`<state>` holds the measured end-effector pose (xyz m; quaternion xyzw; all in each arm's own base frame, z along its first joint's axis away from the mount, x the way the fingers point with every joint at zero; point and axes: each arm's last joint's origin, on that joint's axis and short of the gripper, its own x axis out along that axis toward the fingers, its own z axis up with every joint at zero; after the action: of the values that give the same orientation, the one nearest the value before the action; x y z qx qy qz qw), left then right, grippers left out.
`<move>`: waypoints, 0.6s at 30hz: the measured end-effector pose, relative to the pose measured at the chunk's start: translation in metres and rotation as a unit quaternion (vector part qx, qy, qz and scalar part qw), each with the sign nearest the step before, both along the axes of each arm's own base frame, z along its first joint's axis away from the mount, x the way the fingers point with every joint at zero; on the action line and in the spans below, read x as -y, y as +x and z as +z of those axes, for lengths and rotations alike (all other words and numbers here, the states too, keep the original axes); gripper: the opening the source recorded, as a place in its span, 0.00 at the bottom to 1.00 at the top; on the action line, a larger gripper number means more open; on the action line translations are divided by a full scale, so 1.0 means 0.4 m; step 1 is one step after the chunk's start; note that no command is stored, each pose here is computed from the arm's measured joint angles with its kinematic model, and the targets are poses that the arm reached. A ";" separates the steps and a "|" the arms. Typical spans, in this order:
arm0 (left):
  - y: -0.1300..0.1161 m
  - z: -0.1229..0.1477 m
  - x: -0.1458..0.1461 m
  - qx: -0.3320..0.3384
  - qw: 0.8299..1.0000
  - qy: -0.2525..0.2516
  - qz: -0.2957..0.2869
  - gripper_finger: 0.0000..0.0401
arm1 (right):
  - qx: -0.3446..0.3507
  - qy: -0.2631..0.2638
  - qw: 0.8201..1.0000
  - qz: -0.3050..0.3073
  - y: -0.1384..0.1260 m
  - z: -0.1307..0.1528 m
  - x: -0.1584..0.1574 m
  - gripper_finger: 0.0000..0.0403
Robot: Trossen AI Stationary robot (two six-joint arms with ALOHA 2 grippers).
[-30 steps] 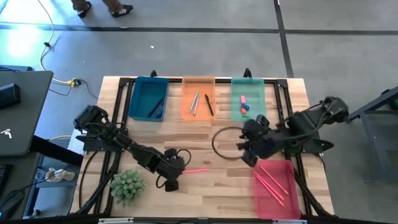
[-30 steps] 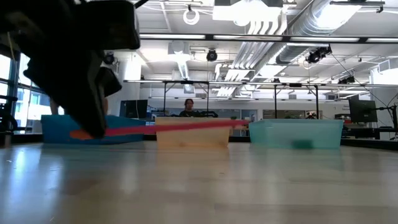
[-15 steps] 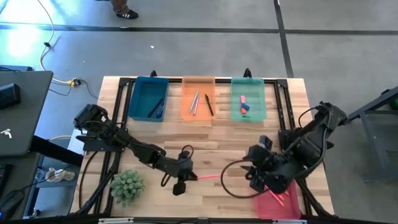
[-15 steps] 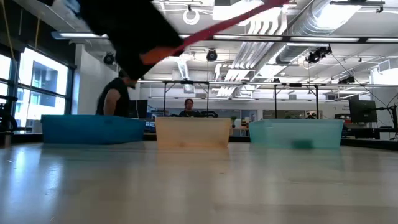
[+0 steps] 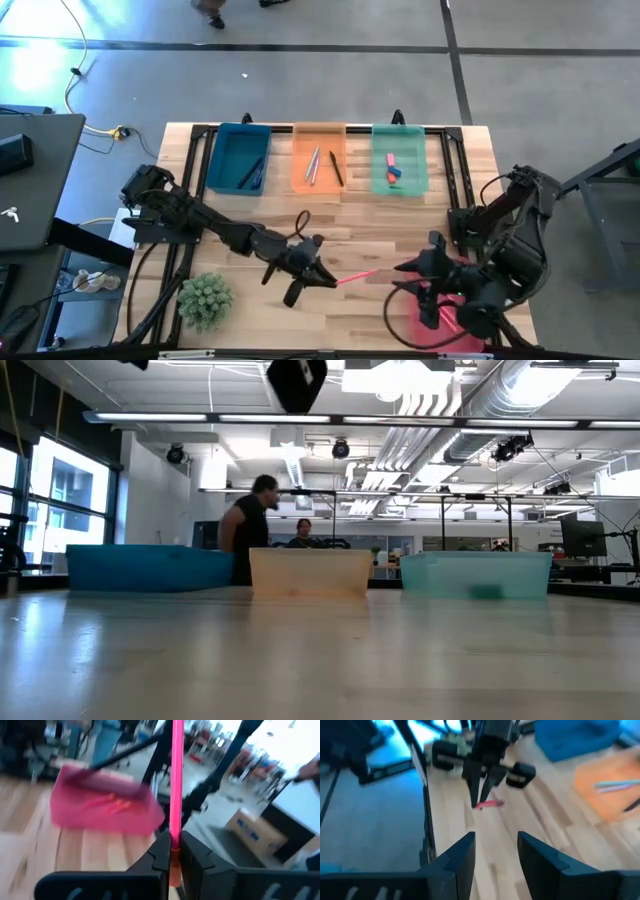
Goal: Sort crayons/erasers/pens/pencils in bins
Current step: Put the pink pencil into the pink bin
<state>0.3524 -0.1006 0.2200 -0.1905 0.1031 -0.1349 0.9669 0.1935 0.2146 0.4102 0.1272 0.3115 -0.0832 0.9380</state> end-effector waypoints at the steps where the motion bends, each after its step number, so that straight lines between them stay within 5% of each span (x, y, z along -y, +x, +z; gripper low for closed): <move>1: 0.002 0.007 -0.003 0.014 1.000 -0.004 0.000 0.02 | 0.014 -0.003 1.000 -0.007 -0.006 0.004 -0.002 0.35; 12: 0.009 0.064 -0.029 0.121 0.991 -0.050 0.012 0.02 | 0.136 -0.062 0.986 -0.073 0.037 0.026 -0.017 0.35; 18: 0.008 0.072 -0.029 0.140 0.989 -0.043 0.012 0.02 | 0.146 -0.057 0.981 -0.117 0.091 0.009 -0.007 0.35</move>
<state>0.3555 -0.0892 0.2490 -0.2127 -0.0413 -0.1532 0.9642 0.2301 0.2176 0.4139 0.1201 0.1490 -0.1908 0.9628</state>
